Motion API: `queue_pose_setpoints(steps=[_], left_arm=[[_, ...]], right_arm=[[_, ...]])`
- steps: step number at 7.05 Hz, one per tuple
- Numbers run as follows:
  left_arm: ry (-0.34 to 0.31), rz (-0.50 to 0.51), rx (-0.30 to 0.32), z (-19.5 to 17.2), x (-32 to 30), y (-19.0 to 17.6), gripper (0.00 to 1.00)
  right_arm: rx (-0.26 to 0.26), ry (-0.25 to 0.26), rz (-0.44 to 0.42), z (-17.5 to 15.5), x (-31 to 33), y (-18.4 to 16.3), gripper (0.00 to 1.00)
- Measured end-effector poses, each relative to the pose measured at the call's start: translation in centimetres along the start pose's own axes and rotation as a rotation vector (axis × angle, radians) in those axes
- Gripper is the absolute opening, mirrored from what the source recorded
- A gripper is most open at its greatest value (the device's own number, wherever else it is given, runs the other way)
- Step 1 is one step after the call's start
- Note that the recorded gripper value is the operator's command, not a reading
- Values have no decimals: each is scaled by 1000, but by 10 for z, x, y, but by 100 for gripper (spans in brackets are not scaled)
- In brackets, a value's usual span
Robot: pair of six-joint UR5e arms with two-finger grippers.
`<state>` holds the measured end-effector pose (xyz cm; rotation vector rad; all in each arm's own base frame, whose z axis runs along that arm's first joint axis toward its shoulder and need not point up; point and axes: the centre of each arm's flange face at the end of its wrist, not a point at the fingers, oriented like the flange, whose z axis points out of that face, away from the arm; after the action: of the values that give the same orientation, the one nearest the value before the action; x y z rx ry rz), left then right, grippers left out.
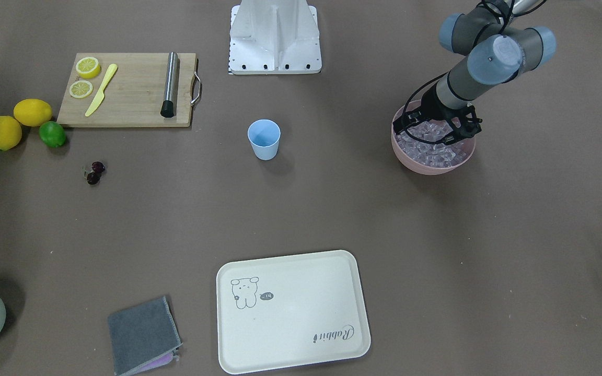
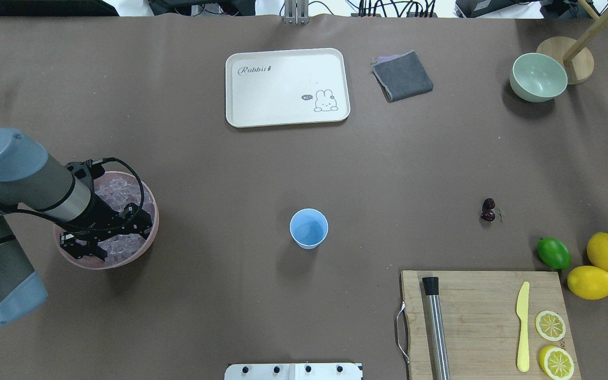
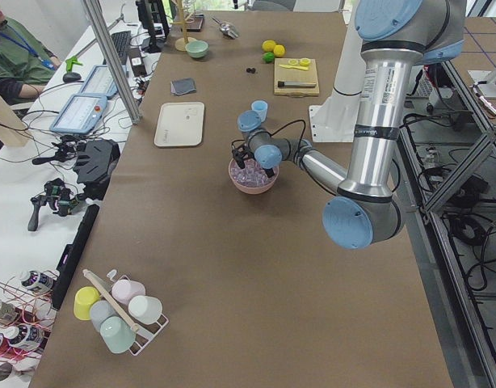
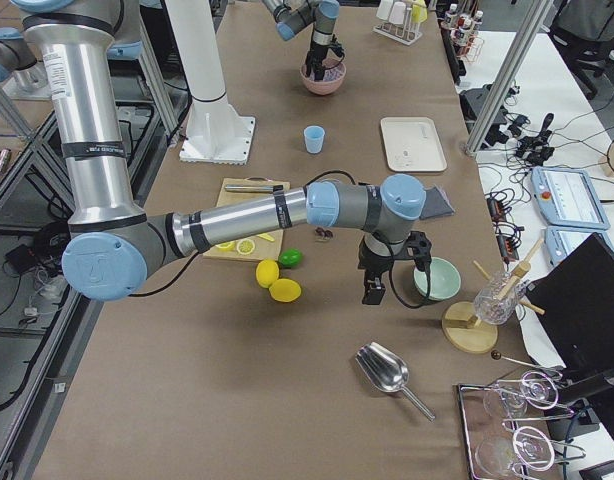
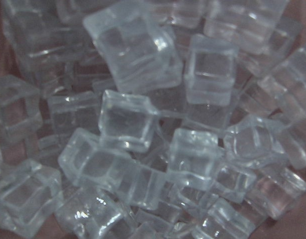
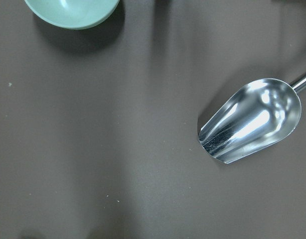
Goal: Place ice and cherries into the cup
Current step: 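Lower the left gripper into the ice and close on a cube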
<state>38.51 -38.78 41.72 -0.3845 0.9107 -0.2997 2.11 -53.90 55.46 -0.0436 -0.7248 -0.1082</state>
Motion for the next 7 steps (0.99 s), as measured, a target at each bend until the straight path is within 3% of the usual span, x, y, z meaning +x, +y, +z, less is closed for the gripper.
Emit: queue_pose_setpoints(steps=[1,3,7], left_arm=[[1,2,0,0,1,0,46],[1,2,1,0,1,0,18],[11,-1,8,-8,2,-3,3]], right_arm=[[0,0,0,0,0,0,100],[1,0,-1,0,0,0,100],[1,-5,-1,-1,-1,0,100]])
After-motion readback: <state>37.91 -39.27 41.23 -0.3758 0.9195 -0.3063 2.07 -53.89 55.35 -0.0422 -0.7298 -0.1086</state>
